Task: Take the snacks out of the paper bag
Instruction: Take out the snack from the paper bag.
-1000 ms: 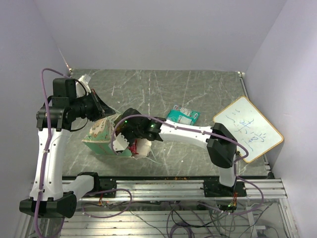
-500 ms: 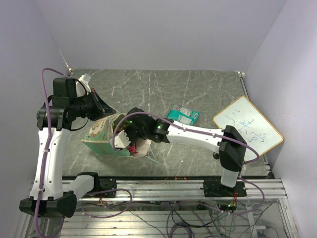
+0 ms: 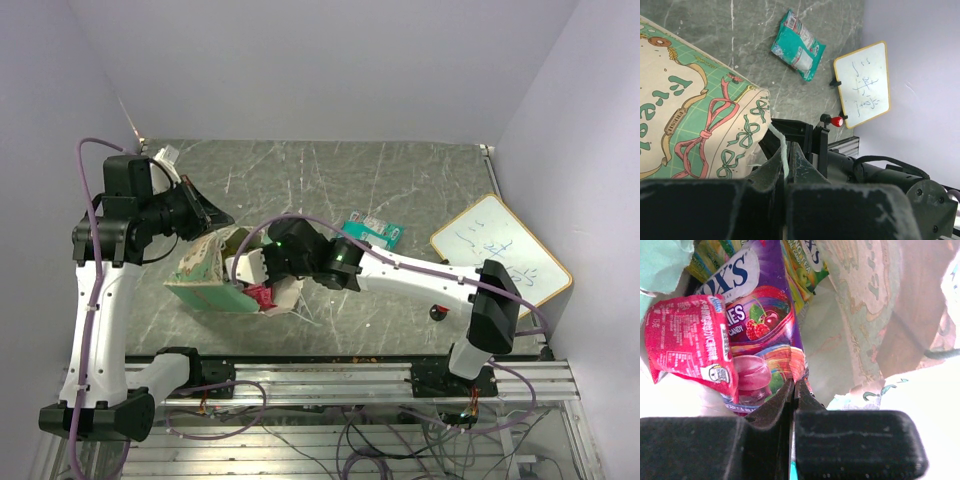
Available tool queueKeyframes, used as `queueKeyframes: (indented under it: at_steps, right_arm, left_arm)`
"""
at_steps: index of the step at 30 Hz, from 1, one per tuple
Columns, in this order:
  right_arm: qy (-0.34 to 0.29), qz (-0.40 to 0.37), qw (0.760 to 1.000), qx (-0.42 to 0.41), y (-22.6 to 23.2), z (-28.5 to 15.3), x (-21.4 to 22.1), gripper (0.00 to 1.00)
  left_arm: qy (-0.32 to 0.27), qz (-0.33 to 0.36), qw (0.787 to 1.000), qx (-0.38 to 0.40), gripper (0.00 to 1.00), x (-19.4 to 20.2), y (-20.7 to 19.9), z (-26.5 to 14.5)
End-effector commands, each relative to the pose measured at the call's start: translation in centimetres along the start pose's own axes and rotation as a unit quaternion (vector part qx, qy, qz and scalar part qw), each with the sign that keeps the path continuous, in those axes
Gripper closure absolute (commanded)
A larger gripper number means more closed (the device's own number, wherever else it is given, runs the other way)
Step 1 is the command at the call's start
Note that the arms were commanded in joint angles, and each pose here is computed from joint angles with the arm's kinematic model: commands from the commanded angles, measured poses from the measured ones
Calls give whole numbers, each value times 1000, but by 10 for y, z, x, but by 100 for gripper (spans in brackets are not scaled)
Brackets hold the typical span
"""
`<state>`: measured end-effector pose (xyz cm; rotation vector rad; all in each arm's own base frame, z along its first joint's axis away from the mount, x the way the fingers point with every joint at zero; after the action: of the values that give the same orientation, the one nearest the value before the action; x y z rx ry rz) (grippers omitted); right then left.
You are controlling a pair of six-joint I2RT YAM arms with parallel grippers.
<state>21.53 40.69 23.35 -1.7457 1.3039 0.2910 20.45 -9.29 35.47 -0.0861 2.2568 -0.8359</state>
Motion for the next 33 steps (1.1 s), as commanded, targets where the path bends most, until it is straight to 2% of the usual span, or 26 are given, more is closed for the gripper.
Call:
queueKeyframes:
  at_steps: [1, 8, 21, 33]
  right_arm:
    - [-33, 42, 996, 68, -24, -23, -29, 100]
    - [-25, 74, 993, 88, -33, -34, -40, 100]
    - [18, 130, 989, 69, -13, -68, -51, 100]
    - [57, 182, 975, 113, -4, -104, -48, 100]
  left_arm:
    - [-35, 4, 999, 24, 93, -8, -11, -6]
    - [-47, -12, 998, 29, 93, -7, -11, -5]
    - [-43, -4, 999, 23, 93, -8, -5, 2]
    - [-25, 4, 999, 30, 93, -9, -2, 11]
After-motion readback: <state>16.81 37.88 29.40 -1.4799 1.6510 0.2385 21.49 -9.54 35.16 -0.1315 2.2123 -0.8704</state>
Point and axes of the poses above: each gripper's point midway between its finger pads, its own z axis out along the fingers, its own y axis along the line the jaws close on, x = y × z, the point moved 5 cm from there along -z, back along the fingers, and after that the axes turned 15 degrees about z, right-handed, at the moved point
